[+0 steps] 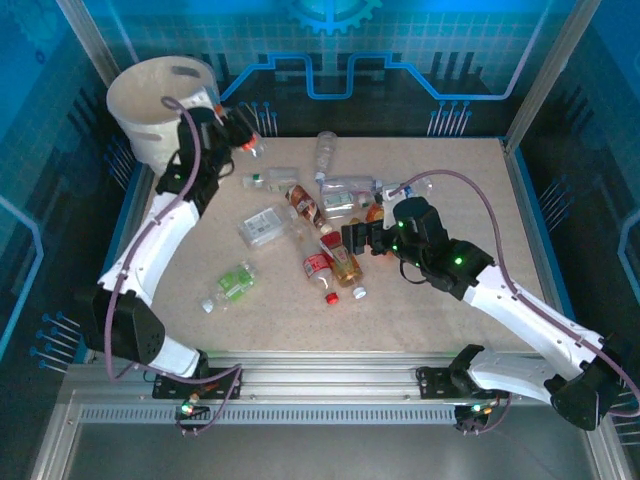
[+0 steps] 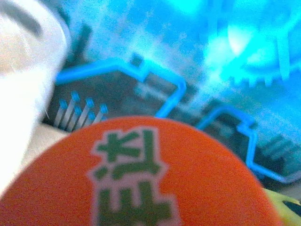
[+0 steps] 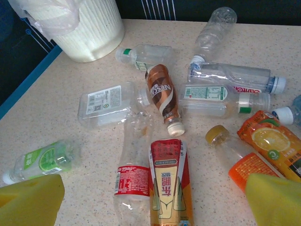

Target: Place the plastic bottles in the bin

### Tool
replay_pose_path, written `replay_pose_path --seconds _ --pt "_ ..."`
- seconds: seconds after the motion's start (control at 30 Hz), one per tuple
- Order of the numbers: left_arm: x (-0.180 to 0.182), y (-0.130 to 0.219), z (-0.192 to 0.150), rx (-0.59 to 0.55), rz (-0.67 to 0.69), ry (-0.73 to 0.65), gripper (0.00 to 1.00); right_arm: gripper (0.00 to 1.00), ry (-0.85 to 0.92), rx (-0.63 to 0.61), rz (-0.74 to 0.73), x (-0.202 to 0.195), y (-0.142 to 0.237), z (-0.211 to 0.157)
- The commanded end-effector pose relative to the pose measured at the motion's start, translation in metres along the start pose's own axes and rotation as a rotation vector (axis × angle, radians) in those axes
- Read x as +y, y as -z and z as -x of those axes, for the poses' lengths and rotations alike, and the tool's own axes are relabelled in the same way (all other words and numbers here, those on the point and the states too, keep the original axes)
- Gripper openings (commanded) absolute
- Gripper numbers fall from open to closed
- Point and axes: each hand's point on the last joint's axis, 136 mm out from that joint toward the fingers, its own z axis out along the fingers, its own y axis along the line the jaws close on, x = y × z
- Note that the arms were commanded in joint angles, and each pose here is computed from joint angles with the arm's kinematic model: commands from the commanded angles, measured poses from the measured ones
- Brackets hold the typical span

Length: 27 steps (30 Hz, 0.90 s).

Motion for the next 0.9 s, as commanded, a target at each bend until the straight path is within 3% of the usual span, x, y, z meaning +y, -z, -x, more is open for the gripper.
replay_pose_path --seconds 0.0,0.17,0.33,0.57,0.77,0.87 --pt "0.01 -0.007 0.063 -0.171 0.081 -0.113 0.47 1.0 -0.029 -0.036 -0.022 -0.008 0.009 0.01" --pt "0.025 -0.031 0.115 -0.298 0.174 -0.199 0.48 1.0 -0.042 -0.075 -0.002 -0.007 0.013 0.019" --pt "0.042 -0.059 0.135 -0.324 0.234 -0.25 0.49 1.0 -0.051 -0.063 -0.012 -0.01 0.018 0.018" --pt "0.073 -0.092 0.134 -0.268 0.28 -0.251 0.51 1.0 -0.067 -0.062 -0.036 -0.018 0.025 0.013" --pt "0.103 -0.126 0.122 -0.134 0.293 -0.249 0.53 1.0 -0.065 -0.042 -0.042 -0.02 0.028 0.008" --pt "0.114 -0.14 0.106 -0.03 0.236 -0.156 0.55 1.0 -0.058 -0.031 -0.042 -0.02 0.028 0.007"
